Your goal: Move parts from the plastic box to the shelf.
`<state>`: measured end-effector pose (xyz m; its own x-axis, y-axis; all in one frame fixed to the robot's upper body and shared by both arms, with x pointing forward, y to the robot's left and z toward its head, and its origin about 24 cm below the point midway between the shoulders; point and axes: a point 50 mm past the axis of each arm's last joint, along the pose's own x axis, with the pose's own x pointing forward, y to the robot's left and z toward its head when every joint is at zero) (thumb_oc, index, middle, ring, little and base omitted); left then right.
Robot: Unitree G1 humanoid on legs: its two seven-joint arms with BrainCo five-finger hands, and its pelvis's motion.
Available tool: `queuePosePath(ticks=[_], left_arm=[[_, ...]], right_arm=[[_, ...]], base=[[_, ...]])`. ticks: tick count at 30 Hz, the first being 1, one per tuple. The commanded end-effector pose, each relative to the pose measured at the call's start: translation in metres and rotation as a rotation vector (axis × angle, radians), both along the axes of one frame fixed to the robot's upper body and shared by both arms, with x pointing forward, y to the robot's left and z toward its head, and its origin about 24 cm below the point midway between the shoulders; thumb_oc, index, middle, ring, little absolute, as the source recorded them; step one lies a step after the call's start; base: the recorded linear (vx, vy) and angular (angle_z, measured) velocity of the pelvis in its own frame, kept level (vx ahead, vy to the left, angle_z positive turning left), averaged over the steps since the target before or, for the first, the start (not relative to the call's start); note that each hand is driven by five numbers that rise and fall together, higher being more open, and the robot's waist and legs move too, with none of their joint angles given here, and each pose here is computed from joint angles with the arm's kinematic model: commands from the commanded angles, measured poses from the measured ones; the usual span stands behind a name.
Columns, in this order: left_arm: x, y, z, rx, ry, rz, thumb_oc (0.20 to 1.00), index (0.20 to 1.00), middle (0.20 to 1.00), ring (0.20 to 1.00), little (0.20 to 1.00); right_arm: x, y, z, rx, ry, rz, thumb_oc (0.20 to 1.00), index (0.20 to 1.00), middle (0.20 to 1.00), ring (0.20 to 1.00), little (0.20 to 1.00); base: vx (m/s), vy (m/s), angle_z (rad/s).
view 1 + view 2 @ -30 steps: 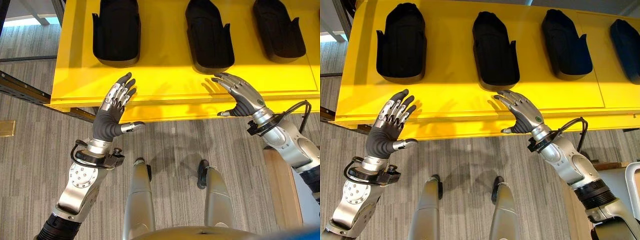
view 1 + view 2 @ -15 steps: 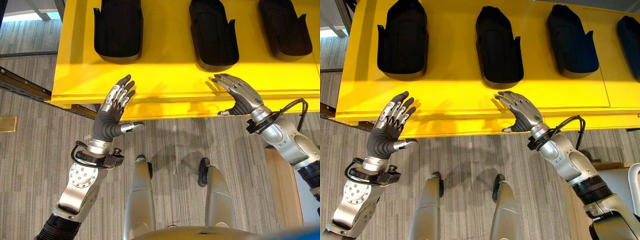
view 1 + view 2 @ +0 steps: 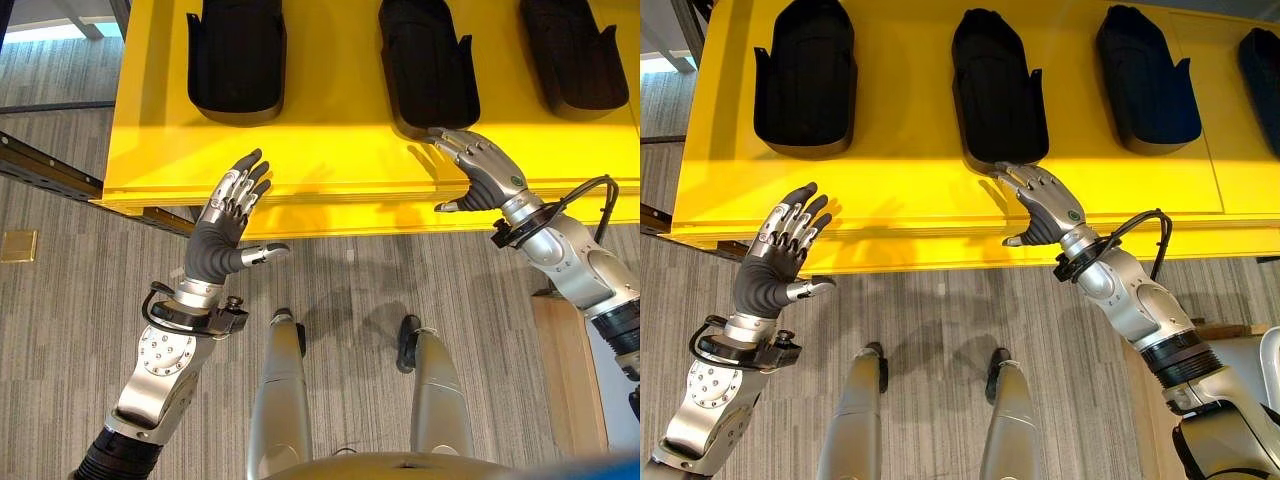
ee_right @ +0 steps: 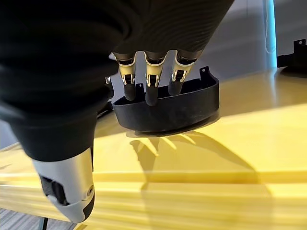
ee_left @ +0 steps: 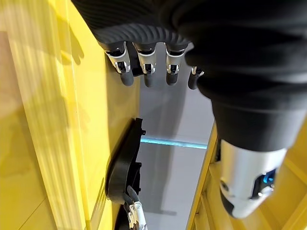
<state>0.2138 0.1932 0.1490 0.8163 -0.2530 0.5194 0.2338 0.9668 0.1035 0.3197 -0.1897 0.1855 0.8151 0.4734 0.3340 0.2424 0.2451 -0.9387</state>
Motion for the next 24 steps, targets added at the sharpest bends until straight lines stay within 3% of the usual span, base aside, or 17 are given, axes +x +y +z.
queuePosePath(ticks=[1, 24], left_arm=[[-0.007, -0.005, 0.015, -0.002, -0.11, -0.032, 1.0, 1.0, 1.0, 1.0, 1.0], [-0.006, -0.005, 0.015, -0.007, -0.108, -0.032, 1.0, 1.0, 1.0, 1.0, 1.0]], right_arm=[[0.005, 0.001, 0.019, -0.016, -0.078, 0.003, 1.0, 1.0, 1.0, 1.0, 1.0], [0.023, 0.003, 0.025, -0.057, -0.076, -0.044, 1.0, 1.0, 1.0, 1.0, 1.0]], base=[[0.0, 0.0, 0.0], [0.0, 0.0, 0.0]])
